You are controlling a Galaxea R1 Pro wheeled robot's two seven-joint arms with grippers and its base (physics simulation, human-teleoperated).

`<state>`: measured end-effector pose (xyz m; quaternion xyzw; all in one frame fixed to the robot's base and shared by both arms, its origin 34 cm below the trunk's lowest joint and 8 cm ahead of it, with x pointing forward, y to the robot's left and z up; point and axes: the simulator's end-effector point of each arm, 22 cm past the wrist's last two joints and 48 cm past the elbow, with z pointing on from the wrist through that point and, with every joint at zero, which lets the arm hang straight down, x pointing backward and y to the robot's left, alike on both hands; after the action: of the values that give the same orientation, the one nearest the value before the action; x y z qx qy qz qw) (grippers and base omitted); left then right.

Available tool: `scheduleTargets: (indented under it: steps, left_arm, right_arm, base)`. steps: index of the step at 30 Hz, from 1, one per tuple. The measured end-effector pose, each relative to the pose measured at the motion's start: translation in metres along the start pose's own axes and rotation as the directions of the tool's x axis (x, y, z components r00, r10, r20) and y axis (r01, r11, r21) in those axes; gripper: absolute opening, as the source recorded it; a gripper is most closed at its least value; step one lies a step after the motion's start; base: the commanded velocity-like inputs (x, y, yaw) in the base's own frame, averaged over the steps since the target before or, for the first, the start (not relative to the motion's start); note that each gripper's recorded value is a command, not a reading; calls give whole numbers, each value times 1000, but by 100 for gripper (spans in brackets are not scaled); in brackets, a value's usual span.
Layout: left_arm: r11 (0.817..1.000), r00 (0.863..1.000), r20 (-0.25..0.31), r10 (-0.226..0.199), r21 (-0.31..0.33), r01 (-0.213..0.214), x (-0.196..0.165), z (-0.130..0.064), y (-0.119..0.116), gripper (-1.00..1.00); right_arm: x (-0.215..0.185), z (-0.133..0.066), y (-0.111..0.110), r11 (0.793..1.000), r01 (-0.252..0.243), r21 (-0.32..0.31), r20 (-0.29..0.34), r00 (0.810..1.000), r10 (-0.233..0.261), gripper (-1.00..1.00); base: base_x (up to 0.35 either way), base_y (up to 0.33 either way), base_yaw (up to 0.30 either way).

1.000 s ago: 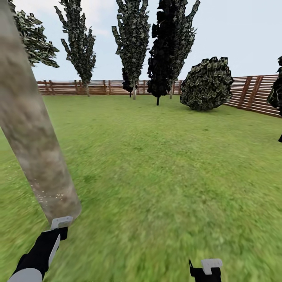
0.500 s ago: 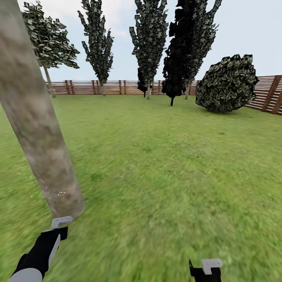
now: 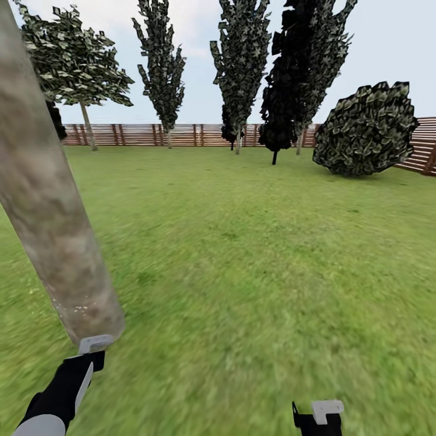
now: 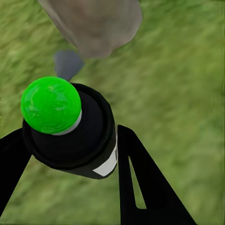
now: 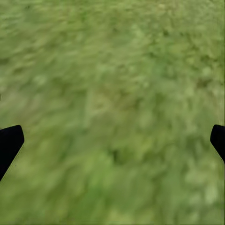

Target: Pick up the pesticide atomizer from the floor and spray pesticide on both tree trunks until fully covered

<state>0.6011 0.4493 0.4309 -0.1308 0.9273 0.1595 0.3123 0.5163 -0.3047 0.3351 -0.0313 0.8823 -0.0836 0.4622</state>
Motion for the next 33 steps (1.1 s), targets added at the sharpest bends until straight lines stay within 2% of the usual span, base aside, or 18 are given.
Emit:
scheduleTargets:
  steps: [13, 18, 24, 28, 32, 33]
  left_arm:
    - [1000, 1000, -1, -2, 0, 2, 0, 0, 0, -100]
    - [1000, 1000, 0, -3, 0, 3, 0, 0, 0, -100]
    - [1000, 1000, 9, 2, -18, -2, -4, 1, 13, -100]
    - [999, 1000, 24, 3, -40, -2, -14, 2, 34, -100]
    - [1000, 999, 37, 6, -2, -6, -24, -2, 9, -100]
    - [999, 998, 54, 13, 30, -15, -34, -7, -15, -100]
  right_arm:
    - [0, 0, 0, 1000, 0, 0, 0, 1000, 0, 100]
    - [0, 0, 0, 1000, 0, 0, -1, 1000, 0, 100]
    - [0, 0, 0, 1000, 0, 0, -1, 1000, 0, 100]
    - [0, 0, 0, 1000, 0, 0, -1, 1000, 0, 100]
    - [1, 0, 0, 1000, 0, 1, -1, 1000, 0, 100]
    - [1, 0, -1, 1000, 0, 1, -1, 1000, 0, 100]
  base:
    - [140, -237, 277]
    - [16, -61, 278]
    - [0, -1, 277]
    - [0, 0, 234]
    - [0, 0, 51]
    - [0, 0, 7]
